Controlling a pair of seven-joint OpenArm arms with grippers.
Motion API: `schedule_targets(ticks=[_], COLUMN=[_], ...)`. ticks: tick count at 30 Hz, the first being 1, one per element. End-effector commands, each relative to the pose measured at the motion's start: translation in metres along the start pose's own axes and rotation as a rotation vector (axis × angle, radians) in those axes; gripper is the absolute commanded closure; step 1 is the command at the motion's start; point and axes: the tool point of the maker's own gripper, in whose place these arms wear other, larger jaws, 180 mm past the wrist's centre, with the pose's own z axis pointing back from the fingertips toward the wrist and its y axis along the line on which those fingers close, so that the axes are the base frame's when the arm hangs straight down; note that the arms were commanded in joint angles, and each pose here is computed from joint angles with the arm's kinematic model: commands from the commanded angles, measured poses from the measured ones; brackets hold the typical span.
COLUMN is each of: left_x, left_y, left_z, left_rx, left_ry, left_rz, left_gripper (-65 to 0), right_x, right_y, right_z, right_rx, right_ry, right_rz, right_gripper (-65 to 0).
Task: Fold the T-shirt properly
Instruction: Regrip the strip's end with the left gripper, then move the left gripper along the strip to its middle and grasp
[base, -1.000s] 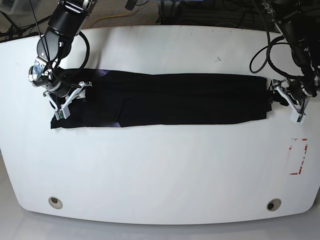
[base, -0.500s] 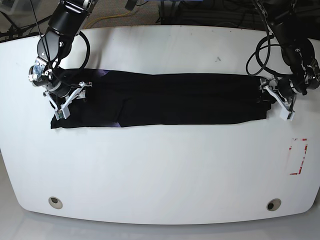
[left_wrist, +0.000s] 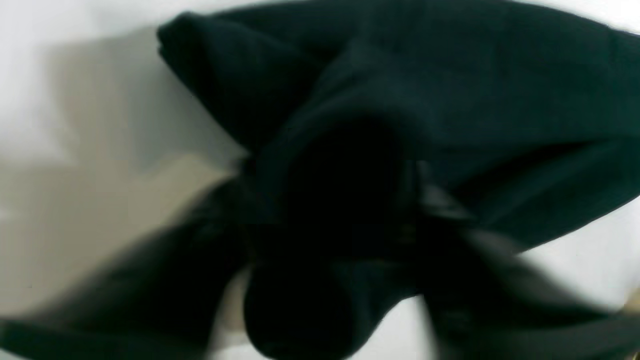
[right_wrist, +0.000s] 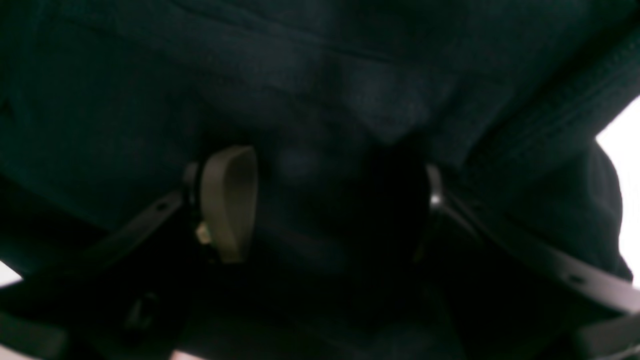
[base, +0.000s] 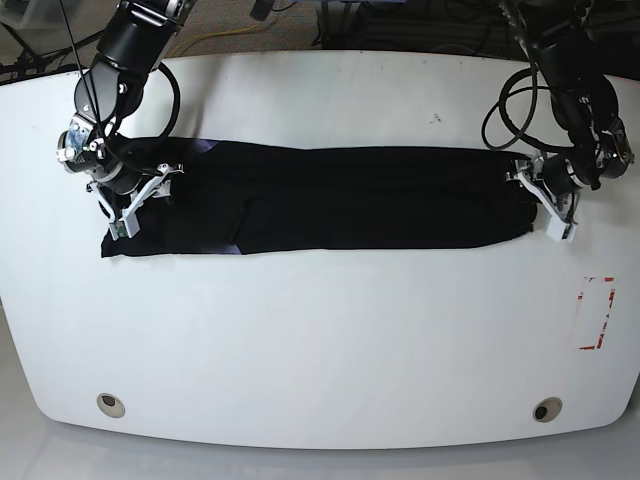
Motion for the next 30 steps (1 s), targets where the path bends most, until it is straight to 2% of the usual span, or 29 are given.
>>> schedule_targets(ticks=[1, 2, 5, 9, 15, 19, 24, 30], left_x=[0.009, 0.011, 0.030, 0.052, 0.069, 0.063, 0.064, 0.050], left_y=[-0.002, -0.003, -0.008, -0.033, -0.108, -0.160, -0.202, -0.229], left_z=[0.002, 0.003, 0.014, 0.031, 0.032, 0.021, 0.001, -0.031], left_rx=[-0.001, 0.001, 0.020, 0.040, -0.041, -0.148, -0.215, -0.225], left_ry=[-0.008, -0.011, -0.058, -0.105, -0.132, -0.115, -0.133, -0.062], left_rz=[-0.031, -0.037, -0.099, -0.250, -0.514, -0.645, -0.624, -0.651], left_gripper=[-5.0, -2.5, -2.4, -2.2, -2.1, -2.1, -2.2, -2.2], right_x=[0.003, 0.003, 0.003, 0.001, 0.001, 0.002, 0.001, 0.002], right_y=[-0.007, -0.007, -0.007, -0.006, 0.000, 0.002, 0.003, 0.003], right_z=[0.003, 0.003, 0.003, 0.003, 0.002, 0.002, 0.002, 0.002], right_rx=[-0.019, -0.019, -0.019, -0.017, 0.010, 0.021, 0.024, 0.024], right_ry=[0.005, 0.005, 0.006, 0.009, -0.008, -0.015, -0.014, -0.016], right_rz=[0.010, 0.010, 0.009, 0.007, -0.011, -0.019, -0.021, -0.020], right_gripper=[-38.7, -38.7, -38.7, -38.7, -38.7, -38.7, -38.7, -38.7])
